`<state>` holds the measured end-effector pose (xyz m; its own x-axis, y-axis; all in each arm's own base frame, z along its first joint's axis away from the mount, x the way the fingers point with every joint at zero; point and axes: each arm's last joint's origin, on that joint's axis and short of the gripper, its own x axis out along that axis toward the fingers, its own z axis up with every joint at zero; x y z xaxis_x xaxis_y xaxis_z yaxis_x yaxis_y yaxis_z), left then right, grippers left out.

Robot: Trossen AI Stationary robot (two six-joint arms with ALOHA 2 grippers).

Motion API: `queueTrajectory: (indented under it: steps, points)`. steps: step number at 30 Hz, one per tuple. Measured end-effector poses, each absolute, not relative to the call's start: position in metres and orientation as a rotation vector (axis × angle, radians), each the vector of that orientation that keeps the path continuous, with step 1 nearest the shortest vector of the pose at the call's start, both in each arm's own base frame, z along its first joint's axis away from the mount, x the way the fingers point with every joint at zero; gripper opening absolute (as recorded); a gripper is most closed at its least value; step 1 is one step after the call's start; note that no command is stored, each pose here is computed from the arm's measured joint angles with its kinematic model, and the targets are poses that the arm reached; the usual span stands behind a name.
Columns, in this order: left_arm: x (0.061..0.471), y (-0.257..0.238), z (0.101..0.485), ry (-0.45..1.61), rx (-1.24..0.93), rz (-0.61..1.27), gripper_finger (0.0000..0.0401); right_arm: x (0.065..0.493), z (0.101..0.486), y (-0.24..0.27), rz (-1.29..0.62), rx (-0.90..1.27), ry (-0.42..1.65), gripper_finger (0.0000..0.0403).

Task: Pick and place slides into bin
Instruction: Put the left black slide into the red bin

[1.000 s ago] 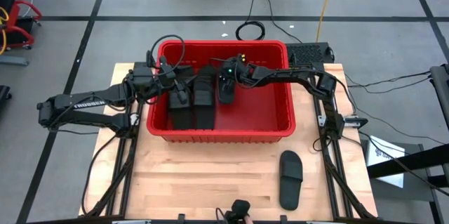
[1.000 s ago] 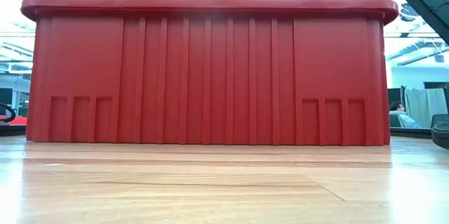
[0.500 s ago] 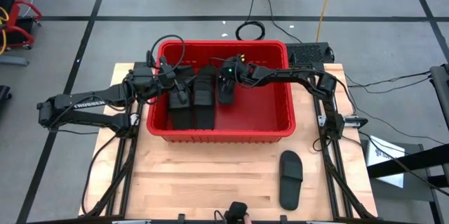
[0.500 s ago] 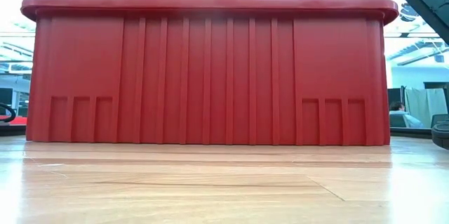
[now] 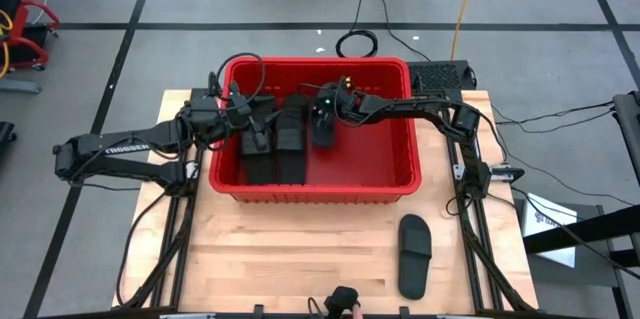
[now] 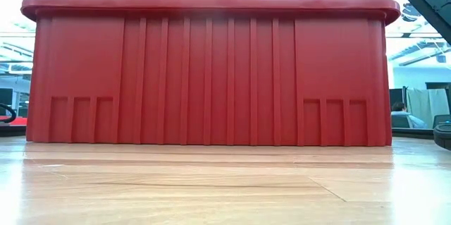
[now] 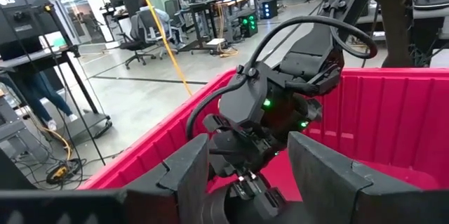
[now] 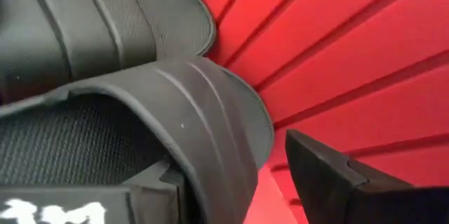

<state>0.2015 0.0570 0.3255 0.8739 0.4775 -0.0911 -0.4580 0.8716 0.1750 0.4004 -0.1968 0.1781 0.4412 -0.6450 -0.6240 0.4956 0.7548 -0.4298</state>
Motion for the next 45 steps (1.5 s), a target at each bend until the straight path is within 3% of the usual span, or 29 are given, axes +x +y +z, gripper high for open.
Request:
queueTrajectory:
  steps: [11,26,36,45]
  points:
    - [0.202,0.056,0.326,0.132,0.15,0.484,0.02,0.403,0.174,-0.186,-0.61,-0.165,0.889,0.0179]
    - [0.204,0.048,0.326,0.127,0.145,0.448,0.02,0.403,0.176,-0.189,-0.632,-0.143,0.861,0.0172]
    - [0.204,0.045,0.326,0.126,0.146,0.435,0.02,0.402,0.171,-0.184,-0.475,-0.058,0.884,0.0171]
    - [0.204,0.045,0.324,0.144,0.146,0.434,0.02,0.402,0.172,-0.183,-0.467,-0.045,0.88,0.0169]
